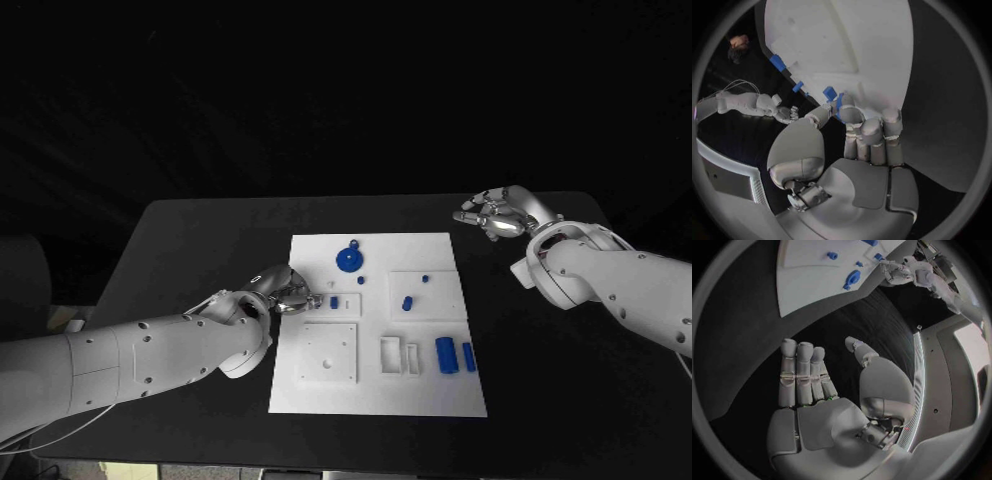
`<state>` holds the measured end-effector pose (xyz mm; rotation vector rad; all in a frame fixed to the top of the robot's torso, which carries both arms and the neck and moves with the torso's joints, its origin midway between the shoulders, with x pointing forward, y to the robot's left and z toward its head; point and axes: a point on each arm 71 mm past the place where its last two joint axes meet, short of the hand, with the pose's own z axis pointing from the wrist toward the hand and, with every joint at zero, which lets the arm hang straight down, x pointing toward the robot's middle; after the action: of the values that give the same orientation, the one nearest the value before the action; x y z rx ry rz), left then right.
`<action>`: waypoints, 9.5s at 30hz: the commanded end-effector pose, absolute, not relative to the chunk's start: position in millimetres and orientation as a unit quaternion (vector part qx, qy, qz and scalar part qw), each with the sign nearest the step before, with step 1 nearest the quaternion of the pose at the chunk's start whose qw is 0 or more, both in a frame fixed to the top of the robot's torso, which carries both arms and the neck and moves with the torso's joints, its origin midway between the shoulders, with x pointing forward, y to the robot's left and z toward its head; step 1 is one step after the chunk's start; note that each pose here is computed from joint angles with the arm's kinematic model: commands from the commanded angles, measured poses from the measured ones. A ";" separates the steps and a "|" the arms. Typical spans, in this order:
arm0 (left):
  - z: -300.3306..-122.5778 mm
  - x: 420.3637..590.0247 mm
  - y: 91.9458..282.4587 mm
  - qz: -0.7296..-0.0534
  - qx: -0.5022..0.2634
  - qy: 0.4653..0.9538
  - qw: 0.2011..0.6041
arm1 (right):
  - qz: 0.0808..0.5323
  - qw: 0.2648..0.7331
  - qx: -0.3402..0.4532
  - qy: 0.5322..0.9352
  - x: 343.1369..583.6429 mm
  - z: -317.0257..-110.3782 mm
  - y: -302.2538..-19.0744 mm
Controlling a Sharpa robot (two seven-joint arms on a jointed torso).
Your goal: Assemble the parts on the task board
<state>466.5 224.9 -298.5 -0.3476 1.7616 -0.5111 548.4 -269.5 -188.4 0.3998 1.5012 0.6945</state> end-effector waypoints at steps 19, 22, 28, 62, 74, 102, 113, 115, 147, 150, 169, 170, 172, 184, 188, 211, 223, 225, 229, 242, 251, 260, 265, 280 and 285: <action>-300.6 465.0 223.0 -0.186 -0.119 0.769 0.600 | 0.312 0.655 0.172 0.666 548.0 -188.9 -268.2; -301.4 464.7 222.6 -0.184 -0.118 0.773 0.596 | 0.312 0.655 0.171 0.666 548.1 -188.9 -268.1; -302.1 464.4 221.4 -0.183 -0.117 0.776 0.592 | 0.312 0.655 0.171 0.667 548.2 -189.0 -267.8; -304.8 465.4 223.6 -0.189 -0.143 0.783 0.576 | 0.312 0.655 0.171 0.666 548.5 -189.0 -268.0; -304.3 465.8 224.5 -0.192 -0.150 0.779 0.577 | 0.313 0.655 0.171 0.666 548.5 -189.1 -267.2; -304.4 466.7 227.8 -0.199 -0.177 0.773 0.575 | 0.312 0.656 0.172 0.666 548.4 -189.1 -267.5; -305.0 466.8 228.7 -0.200 -0.185 0.774 0.572 | 0.312 0.655 0.171 0.666 548.6 -189.2 -267.3; -305.0 467.0 229.0 -0.201 -0.188 0.773 0.572 | 0.312 0.655 0.172 0.666 548.6 -189.2 -267.5; -301.0 466.3 227.5 -0.224 -0.198 0.755 0.583 | 0.311 0.655 0.172 0.667 548.7 -189.9 -267.8; -300.8 465.9 226.8 -0.227 -0.198 0.755 0.583 | 0.311 0.655 0.172 0.667 548.7 -190.0 -267.7; -302.4 466.3 229.7 -0.220 -0.198 0.761 0.577 | 0.311 0.655 0.172 0.667 548.6 -190.1 -267.7; -302.4 466.2 229.4 -0.221 -0.198 0.762 0.576 | 0.311 0.655 0.172 0.667 548.6 -190.1 -267.7; -302.4 466.0 229.0 -0.222 -0.197 0.762 0.575 | 0.311 0.654 0.172 0.667 548.6 -190.2 -267.7; -301.3 465.2 227.7 -0.230 -0.199 0.758 0.577 | 0.312 0.654 0.172 0.667 548.5 -190.3 -266.8; -301.1 464.5 226.7 -0.233 -0.201 0.758 0.575 | 0.312 0.654 0.172 0.667 548.5 -190.4 -266.7; -300.9 464.0 227.7 -0.238 -0.206 0.757 0.573 | 0.313 0.654 0.171 0.667 548.2 -190.3 -266.2; -301.4 464.6 229.0 -0.235 -0.209 0.757 0.572 | 0.312 0.654 0.172 0.667 548.4 -190.4 -266.8; -301.3 464.6 229.0 -0.235 -0.210 0.757 0.572 | 0.312 0.654 0.172 0.667 548.4 -190.4 -266.7; -301.2 464.7 229.3 -0.236 -0.212 0.756 0.573 | 0.312 0.654 0.172 0.667 548.5 -190.4 -266.9; -302.4 464.9 229.2 -0.241 -0.225 0.757 0.564 | 0.311 0.655 0.172 0.667 548.6 -190.4 -267.1; -303.6 464.0 227.7 -0.242 -0.223 0.764 0.555 | 0.311 0.655 0.172 0.667 548.6 -190.5 -267.2; -305.0 463.5 227.4 -0.237 -0.217 0.772 0.548 | 0.311 0.654 0.172 0.667 548.4 -190.7 -267.2; -305.2 463.3 227.0 -0.237 -0.215 0.774 0.546 | 0.311 0.654 0.172 0.667 548.4 -190.7 -267.3; -304.1 463.5 227.8 -0.236 -0.220 0.768 0.553 | 0.312 0.654 0.172 0.668 548.3 -191.0 -266.6; -303.4 463.4 228.4 -0.237 -0.222 0.765 0.556 | 0.312 0.654 0.172 0.668 548.3 -191.1 -266.8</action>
<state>463.7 230.0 -304.5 -0.5243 1.8174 -0.5507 548.7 -268.5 -190.7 0.4026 1.5068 0.6962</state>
